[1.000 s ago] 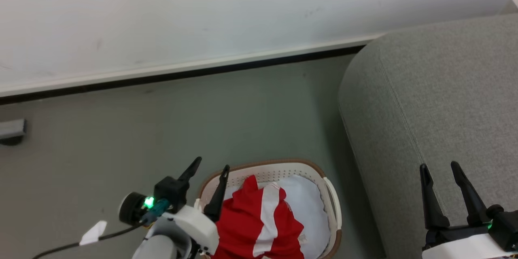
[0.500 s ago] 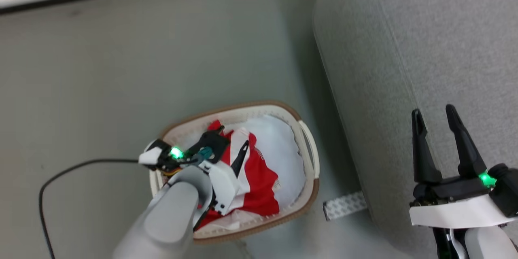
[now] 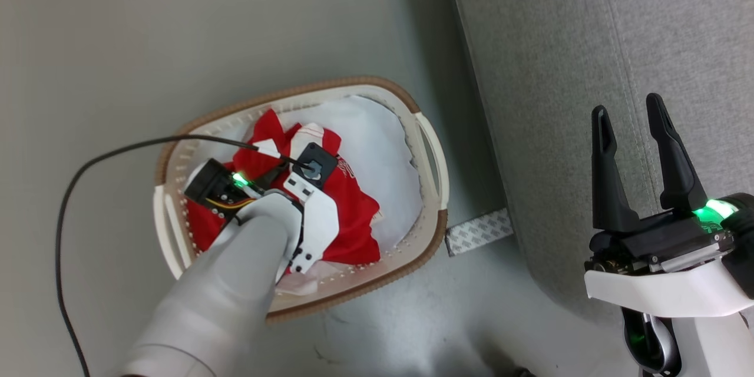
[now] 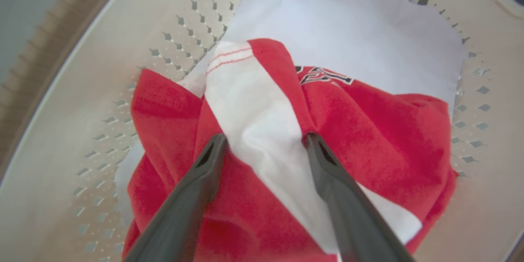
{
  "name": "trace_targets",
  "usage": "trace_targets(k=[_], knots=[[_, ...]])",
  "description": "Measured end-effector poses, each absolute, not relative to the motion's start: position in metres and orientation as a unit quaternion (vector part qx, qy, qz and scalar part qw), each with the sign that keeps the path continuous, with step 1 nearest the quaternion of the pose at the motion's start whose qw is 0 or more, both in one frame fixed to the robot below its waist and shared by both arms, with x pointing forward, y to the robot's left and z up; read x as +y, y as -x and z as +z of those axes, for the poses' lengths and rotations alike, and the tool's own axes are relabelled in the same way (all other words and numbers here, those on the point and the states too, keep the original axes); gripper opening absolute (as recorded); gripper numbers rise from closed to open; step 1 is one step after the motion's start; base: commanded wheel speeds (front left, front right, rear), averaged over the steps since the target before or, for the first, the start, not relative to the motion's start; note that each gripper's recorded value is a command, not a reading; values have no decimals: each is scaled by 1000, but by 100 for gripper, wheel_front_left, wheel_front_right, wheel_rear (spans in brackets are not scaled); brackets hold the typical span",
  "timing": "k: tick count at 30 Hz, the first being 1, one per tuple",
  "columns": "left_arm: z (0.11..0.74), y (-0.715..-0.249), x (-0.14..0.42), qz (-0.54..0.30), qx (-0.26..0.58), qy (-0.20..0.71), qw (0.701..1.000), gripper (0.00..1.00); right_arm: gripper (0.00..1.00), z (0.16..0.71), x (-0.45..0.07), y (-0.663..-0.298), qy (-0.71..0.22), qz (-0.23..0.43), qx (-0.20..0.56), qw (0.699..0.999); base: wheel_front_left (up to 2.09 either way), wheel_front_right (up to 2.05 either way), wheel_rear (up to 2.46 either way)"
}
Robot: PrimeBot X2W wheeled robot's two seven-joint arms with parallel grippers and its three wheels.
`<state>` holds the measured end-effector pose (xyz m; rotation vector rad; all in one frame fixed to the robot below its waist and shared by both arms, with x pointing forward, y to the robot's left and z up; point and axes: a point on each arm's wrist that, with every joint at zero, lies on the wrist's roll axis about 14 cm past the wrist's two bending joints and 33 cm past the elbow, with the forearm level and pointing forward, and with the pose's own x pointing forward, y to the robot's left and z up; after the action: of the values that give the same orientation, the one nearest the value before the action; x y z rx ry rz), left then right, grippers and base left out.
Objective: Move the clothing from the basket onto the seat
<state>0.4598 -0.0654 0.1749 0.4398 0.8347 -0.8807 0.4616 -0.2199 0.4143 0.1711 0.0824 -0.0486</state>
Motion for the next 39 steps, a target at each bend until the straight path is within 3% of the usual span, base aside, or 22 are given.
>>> trace_targets(k=[4,5,6,7,11,19,31,39], knots=[[151,-455,-68,-421,405,-208,785,100,100,402,-222,-461,-87,-30,55,994,0,0,0],[147,-454,-69,-424,407,-207,782,91,100,398,-224,-461,-86,-33,60,994,0,0,0],[142,-454,-70,-425,410,-205,781,30,100,394,-225,-459,-85,-36,65,994,0,0,0],[138,-452,-70,-427,411,-203,779,0,100,391,-227,-459,-83,-38,70,993,0,0,0],[131,-449,-73,-427,414,-191,781,0,100,384,-230,-457,-81,-43,79,993,0,0,0],[166,-462,-61,-389,387,-121,827,0,100,403,-230,-458,-90,-45,54,993,0,0,0],[265,-436,-33,-344,327,-17,880,0,100,443,-227,-419,-109,-46,26,993,0,0,0],[347,-434,-18,-309,241,17,920,0,100,463,-214,-386,-123,-29,11,992,0,0,0]])
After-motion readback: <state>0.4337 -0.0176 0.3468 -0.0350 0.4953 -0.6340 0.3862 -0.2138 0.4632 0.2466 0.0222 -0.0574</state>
